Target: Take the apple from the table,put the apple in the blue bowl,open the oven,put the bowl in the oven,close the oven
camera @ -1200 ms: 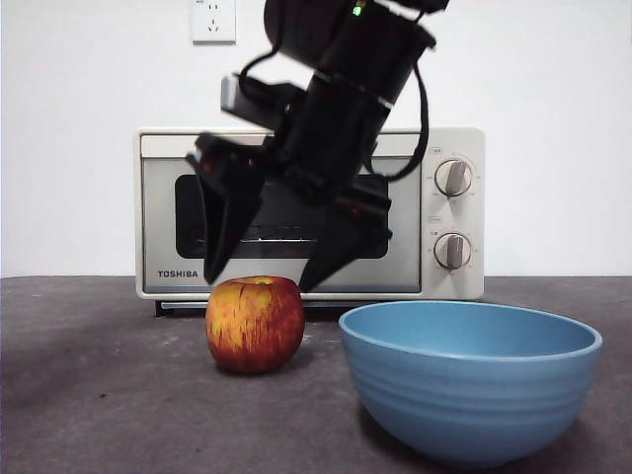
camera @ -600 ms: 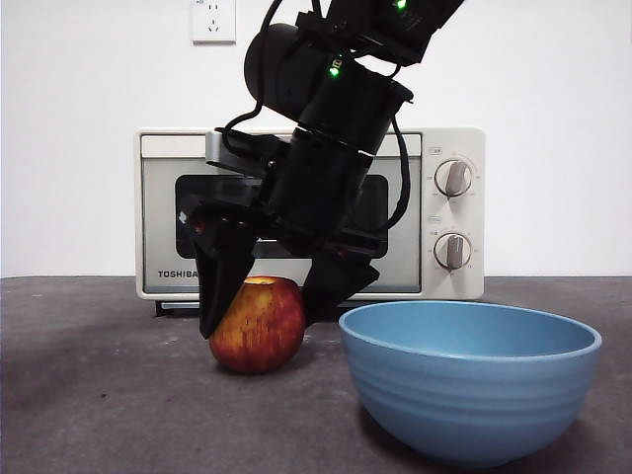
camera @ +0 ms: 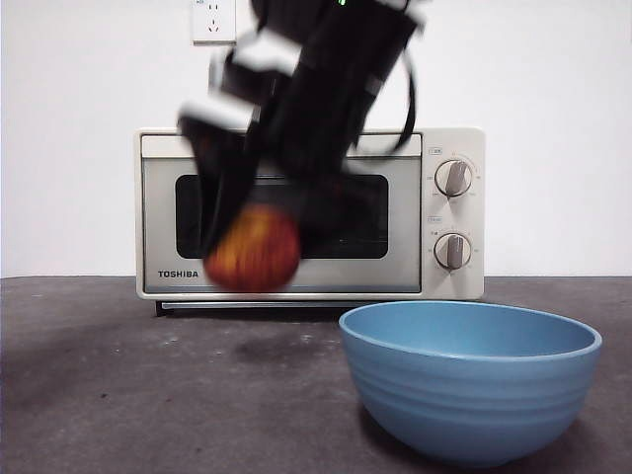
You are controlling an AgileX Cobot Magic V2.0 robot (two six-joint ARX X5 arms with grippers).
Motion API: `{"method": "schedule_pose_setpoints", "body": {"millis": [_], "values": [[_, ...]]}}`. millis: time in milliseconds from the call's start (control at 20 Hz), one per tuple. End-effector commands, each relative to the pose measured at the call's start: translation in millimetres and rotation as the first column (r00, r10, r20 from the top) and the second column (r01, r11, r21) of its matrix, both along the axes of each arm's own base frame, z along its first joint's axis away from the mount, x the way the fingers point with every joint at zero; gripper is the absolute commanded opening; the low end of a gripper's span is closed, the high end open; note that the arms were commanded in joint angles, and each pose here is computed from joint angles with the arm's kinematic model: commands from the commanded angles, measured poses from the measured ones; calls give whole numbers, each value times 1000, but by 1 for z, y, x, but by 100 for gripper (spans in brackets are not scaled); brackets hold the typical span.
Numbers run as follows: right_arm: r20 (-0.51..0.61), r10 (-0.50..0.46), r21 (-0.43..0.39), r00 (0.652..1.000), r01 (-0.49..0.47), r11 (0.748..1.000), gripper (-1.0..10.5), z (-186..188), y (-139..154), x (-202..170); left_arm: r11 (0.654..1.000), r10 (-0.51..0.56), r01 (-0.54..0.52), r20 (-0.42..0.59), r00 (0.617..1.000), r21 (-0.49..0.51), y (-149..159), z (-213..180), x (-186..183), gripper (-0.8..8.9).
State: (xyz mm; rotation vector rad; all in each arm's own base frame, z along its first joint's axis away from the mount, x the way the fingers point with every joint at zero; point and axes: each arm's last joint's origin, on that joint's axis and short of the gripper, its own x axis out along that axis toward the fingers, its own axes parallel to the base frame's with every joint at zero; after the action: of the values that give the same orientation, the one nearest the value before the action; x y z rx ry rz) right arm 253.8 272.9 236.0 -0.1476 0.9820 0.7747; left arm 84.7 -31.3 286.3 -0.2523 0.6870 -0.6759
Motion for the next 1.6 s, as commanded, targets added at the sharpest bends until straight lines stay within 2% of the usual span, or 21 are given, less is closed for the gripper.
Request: {"method": "schedule_pose_setpoints", "body": {"millis": [50, 250, 350, 500, 700, 850, 1050, 1300, 1600], "values": [[26, 1, 11, 1000, -2, 1000, 331, 31, -8, -13, 1000, -17, 17, 30, 999, 9, 0, 4, 0, 7], [39, -16, -52, 999, 18, 999, 332, 63, -38, -40, 1000, -18, 17, 31, 999, 9, 0, 4, 0, 7], [43, -13, -67, 999, 16, 998, 332, 65, -51, -56, 1000, -19, 19, 33, 999, 11, 0, 4, 0, 7], [27, -17, -91, 999, 19, 996, 332, 50, -68, -74, 1000, -19, 19, 34, 999, 11, 0, 4, 0, 7], [-2, -37, -136, 999, 36, 990, 332, 10, -83, -89, 1000, -19, 18, 32, 999, 11, 0, 4, 0, 7], [-35, -58, -133, 998, 53, 990, 332, -22, -88, -94, 1000, -19, 19, 31, 999, 11, 0, 4, 0, 7], [-39, -67, -117, 997, 62, 991, 354, -45, -91, -100, 1000, -19, 18, 30, 999, 10, 0, 4, 0, 7], [-56, -37, -122, 998, 30, 992, 438, -50, -89, -107, 1000, -18, 18, 30, 999, 10, 0, 4, 0, 7], [-26, -46, -137, 999, 42, 990, 441, -49, -88, -107, 1000, -17, 17, 23, 1000, 9, -1, 4, 3, 7]]}}
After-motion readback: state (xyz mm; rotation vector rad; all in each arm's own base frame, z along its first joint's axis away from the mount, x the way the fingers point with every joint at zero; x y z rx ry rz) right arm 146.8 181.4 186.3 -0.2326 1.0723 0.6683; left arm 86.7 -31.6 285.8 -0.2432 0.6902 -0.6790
